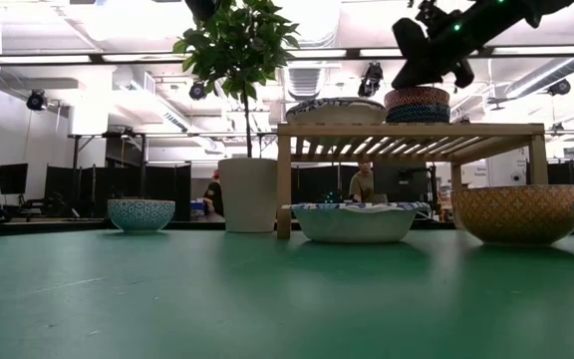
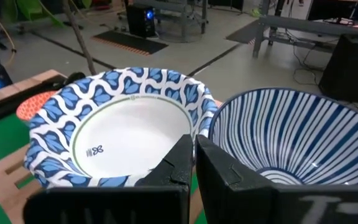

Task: Place and stack bowls onto a shelf
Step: Adjust the blue bowl

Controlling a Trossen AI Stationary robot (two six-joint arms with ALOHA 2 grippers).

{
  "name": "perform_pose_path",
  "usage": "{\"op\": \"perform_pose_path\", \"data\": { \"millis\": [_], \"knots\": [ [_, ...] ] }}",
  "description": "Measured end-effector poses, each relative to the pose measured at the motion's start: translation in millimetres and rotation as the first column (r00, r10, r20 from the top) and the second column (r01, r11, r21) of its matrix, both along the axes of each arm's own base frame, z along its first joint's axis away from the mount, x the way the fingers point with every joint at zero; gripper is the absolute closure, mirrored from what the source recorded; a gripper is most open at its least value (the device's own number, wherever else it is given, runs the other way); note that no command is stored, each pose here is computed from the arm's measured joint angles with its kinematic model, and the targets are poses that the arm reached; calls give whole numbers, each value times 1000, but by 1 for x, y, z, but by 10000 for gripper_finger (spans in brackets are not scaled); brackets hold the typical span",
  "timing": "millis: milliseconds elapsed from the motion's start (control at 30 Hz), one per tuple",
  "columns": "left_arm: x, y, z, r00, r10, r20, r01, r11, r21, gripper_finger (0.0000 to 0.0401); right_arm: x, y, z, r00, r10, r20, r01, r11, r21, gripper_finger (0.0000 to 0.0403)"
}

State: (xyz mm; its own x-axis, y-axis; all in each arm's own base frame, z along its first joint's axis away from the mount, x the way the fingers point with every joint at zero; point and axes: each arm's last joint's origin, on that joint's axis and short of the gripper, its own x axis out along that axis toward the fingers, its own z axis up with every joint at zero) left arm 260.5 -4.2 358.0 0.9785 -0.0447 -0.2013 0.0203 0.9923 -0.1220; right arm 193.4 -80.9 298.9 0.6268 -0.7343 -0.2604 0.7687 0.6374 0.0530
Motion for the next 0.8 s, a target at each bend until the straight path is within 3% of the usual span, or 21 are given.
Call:
{"op": "perform_pose_path", "data": {
  "millis": [400,700,800],
  "knots": [
    [0,0,0,1000,0,0,0,1000,0,228,-5,2,-4,999,-7,-33,8,999,35,394],
    [0,0,0,1000,0,-2,0,1000,0,228,-18,6,13,998,-4,64,5,1000,-8,394],
    [-1,0,-2,1000,0,-23,0,1000,-1,228,-27,12,22,992,48,117,-47,999,-15,394]
  ]
}}
